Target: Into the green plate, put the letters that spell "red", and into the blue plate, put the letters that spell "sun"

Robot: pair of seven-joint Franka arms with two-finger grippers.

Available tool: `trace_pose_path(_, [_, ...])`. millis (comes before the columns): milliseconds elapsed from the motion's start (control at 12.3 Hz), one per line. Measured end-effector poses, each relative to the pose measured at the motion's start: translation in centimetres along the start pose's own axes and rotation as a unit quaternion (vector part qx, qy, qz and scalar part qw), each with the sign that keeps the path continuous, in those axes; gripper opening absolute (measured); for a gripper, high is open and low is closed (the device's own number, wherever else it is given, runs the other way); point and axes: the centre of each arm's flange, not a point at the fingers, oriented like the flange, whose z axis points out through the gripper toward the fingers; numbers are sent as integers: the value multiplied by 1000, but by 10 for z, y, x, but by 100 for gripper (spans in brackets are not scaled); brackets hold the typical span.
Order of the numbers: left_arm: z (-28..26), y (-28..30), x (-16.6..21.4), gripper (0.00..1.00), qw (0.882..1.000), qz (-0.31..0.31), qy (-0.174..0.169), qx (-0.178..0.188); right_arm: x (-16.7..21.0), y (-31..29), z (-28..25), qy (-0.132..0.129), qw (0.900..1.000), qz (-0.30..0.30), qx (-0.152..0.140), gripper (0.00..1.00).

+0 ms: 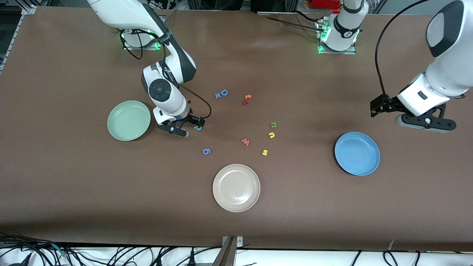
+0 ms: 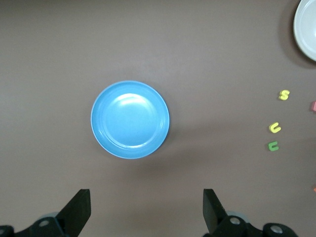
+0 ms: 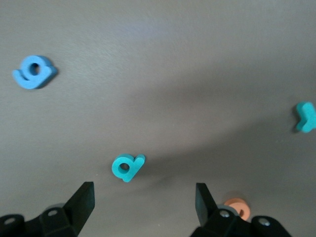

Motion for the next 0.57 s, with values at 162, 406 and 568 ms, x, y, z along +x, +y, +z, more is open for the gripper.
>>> trace_pose_path(162, [16,-1,-4,100,1000,0,-17,-1,0,-5,11,-3,999,43,-2,85])
trace_pose_path(406, [36,13,-4,100,1000,4,-24,-4,3,-19,21,-3,995,96,0,81])
trace_pose_path(568, [60,51,3,100,999,-42,-32,-8,2,-21,28,-5,995,103,-2,77])
